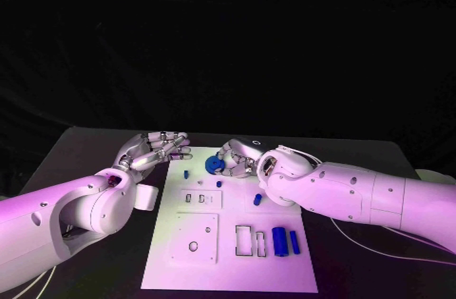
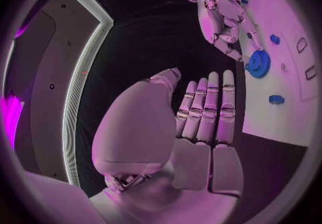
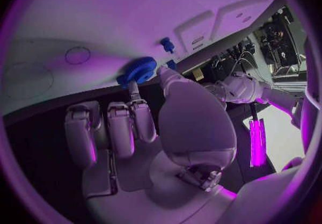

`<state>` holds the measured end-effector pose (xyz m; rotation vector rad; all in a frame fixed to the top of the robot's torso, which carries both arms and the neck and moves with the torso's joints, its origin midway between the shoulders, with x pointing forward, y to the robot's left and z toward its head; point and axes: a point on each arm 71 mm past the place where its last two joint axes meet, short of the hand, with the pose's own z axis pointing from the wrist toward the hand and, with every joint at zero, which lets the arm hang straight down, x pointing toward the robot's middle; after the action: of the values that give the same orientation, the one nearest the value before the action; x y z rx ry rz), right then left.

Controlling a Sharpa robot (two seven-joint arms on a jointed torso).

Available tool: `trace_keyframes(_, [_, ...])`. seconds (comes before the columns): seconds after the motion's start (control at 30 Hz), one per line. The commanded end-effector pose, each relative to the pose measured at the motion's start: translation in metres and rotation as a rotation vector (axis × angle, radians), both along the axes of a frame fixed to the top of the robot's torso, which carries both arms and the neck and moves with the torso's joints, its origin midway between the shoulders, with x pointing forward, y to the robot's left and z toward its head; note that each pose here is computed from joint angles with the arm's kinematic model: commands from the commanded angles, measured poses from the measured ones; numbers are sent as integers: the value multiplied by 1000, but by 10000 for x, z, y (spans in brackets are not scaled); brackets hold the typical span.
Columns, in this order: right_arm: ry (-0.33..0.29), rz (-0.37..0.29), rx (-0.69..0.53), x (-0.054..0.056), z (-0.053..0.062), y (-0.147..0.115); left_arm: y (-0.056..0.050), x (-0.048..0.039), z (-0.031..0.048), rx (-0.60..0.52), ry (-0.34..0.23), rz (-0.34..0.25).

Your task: Assemble the parts on the task board

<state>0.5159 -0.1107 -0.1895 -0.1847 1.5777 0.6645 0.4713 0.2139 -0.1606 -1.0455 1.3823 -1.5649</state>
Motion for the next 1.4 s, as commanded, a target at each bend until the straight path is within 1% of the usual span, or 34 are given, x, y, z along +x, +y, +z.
trace_keyframes(0.03, [21,-6,-27,-17,-39,-21,-18,-4,16,-8,-5,-15])
trace_keyframes(0.47, [28,-16,-38,-32,-39,-83,-12,-4,16,-7,-5,-14])
trace_keyframes(0.67, [10,-20,-21,-44,-17,-104,-9,-3,16,-7,-5,-13])
trace_keyframes(0.93, [-36,-9,31,-74,70,-106,-5,-1,17,-7,-7,-11])
trace_keyframes(1.17, [-43,-6,37,-77,105,-101,-6,-1,17,-7,-7,-11])
trace_keyframes(1.3, [-55,-21,55,-74,147,-196,-5,1,16,-7,-7,-11])
trace_keyframes(1.4, [-51,-24,111,-64,231,-367,0,4,15,-6,-7,-10])
